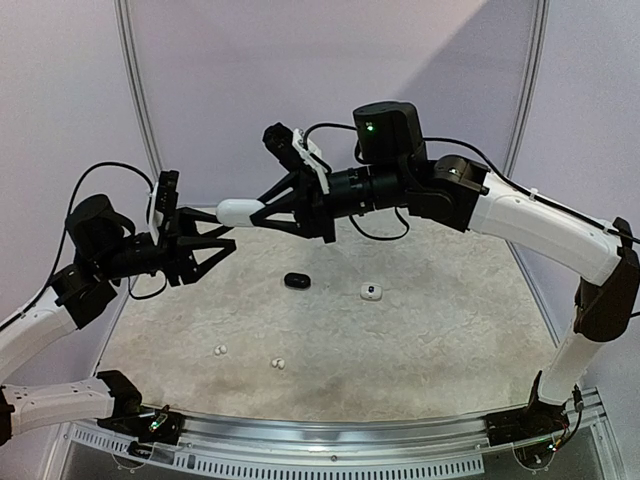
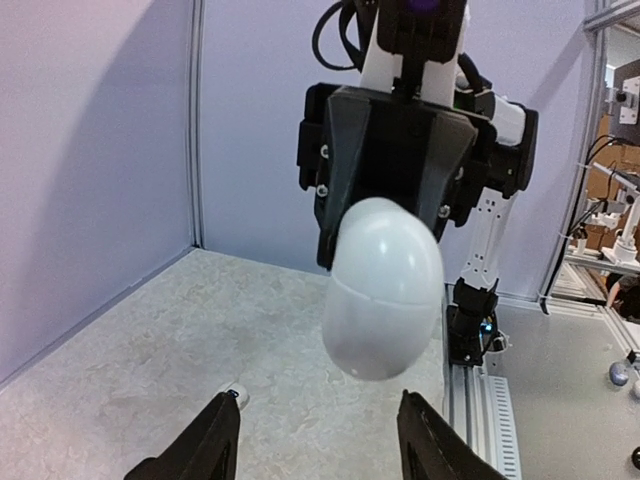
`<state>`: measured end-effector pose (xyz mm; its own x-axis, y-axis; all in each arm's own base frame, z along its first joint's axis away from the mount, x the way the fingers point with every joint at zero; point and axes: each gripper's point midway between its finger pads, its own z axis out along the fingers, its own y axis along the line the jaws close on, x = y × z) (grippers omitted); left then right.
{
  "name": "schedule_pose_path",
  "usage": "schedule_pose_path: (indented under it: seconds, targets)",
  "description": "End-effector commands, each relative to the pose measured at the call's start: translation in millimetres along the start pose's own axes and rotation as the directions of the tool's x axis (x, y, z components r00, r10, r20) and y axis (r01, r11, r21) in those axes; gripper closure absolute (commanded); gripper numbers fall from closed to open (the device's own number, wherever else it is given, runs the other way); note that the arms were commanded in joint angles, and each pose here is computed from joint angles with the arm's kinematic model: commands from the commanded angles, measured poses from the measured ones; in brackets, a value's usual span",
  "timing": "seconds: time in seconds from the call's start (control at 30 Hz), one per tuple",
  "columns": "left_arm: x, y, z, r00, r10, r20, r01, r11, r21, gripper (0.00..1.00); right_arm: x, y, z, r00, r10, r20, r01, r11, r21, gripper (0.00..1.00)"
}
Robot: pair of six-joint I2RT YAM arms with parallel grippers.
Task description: Insert the wireless bluetooth earbuds into the charging case
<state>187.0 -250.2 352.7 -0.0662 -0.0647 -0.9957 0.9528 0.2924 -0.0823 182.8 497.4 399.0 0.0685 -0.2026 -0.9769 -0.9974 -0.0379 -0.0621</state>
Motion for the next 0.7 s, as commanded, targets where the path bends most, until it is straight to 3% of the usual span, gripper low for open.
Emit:
schedule_pose_path:
  seconds: [0.0, 0.67]
  targets:
    - [-12, -2, 3, 0.998, 0.018, 0.066, -0.019, 1.0, 0.014, 0.47, 0, 3, 6, 1.0, -0.028, -0.009, 0.028, 1.0, -0.011, 1.0]
    - [-13, -24, 6, 0.996, 0.062, 0.071, -0.071, 0.989, 0.133, 0.69, 7, 1, 14, 0.999, -0.046, -0.027, 0.046, 0.999, -0.017, 1.0]
